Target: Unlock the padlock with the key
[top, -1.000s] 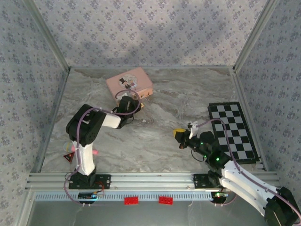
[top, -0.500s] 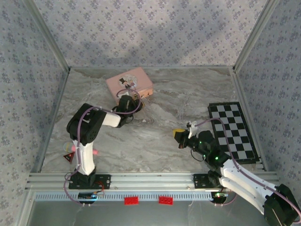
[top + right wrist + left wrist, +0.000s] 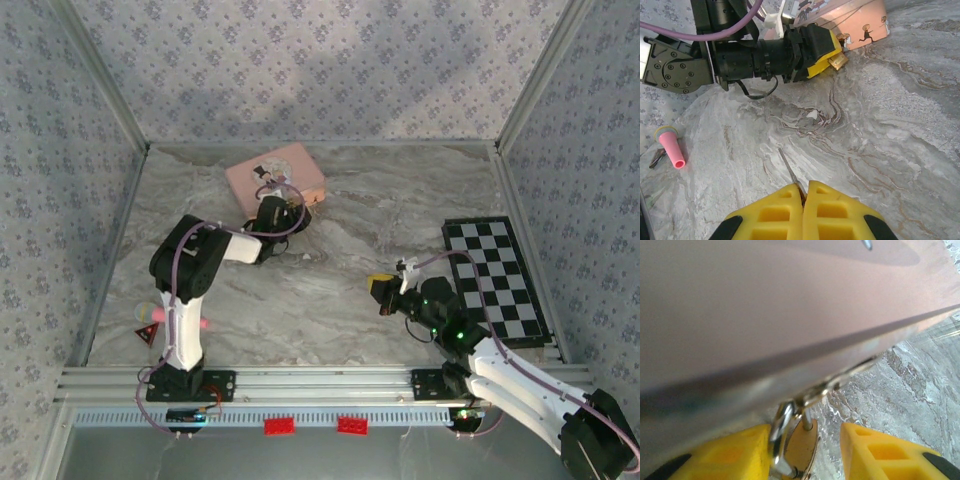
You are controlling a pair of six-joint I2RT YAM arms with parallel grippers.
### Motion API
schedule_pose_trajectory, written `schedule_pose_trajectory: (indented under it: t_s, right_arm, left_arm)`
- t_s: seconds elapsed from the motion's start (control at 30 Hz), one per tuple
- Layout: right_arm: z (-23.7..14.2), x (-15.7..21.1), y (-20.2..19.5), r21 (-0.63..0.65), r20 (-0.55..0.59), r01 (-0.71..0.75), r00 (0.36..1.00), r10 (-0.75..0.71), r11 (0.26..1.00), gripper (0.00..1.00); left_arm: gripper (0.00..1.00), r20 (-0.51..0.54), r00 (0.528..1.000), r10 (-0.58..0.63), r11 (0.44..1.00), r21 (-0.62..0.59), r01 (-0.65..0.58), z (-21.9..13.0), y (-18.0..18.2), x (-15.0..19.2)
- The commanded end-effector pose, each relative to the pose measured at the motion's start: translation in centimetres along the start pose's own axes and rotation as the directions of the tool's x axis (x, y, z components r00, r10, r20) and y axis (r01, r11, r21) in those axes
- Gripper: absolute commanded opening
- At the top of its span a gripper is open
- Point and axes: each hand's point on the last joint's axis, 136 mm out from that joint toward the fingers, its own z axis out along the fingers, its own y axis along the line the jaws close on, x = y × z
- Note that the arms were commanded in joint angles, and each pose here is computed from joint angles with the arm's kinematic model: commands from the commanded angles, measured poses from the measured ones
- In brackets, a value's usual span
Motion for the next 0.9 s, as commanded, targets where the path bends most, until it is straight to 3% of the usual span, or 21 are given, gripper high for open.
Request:
schedule_pose_trajectory:
  t_s: [0.0,0.27,0.5,0.87]
  right_arm:
    - [-0.1,-1.9,0.7,-0.015,0.050,-0.009,0.999,0.009,1.000,0.00]
    - [-0.1,-1.8,0.7,-0.015,0.046,-0.014,0.999,0.014,1.000,0.00]
    - [-0.1,-1.3,0.4,-0.005,0.034,-0.038,0.999,0.038,0.999,0.00]
    - [1.2,0.6,0.1,0.021,-0.023,-0.146,0.989,0.146,0.989,0.00]
  left_arm:
    - [0.38,-0.037,0.999,0.005,1.000,-0.014,-0.006,0.8,0.3,0.9]
    - [0.25,-0.021,1.000,-0.014,1.000,-0.009,0.014,0.5,0.5,0.3]
    - [0.10,-0.039,0.999,-0.006,1.000,0.009,0.006,-2.0,0.3,0.8]
    - [0.03,-0.173,0.985,-0.006,0.994,0.102,0.024,-5.7,-0.4,4.3]
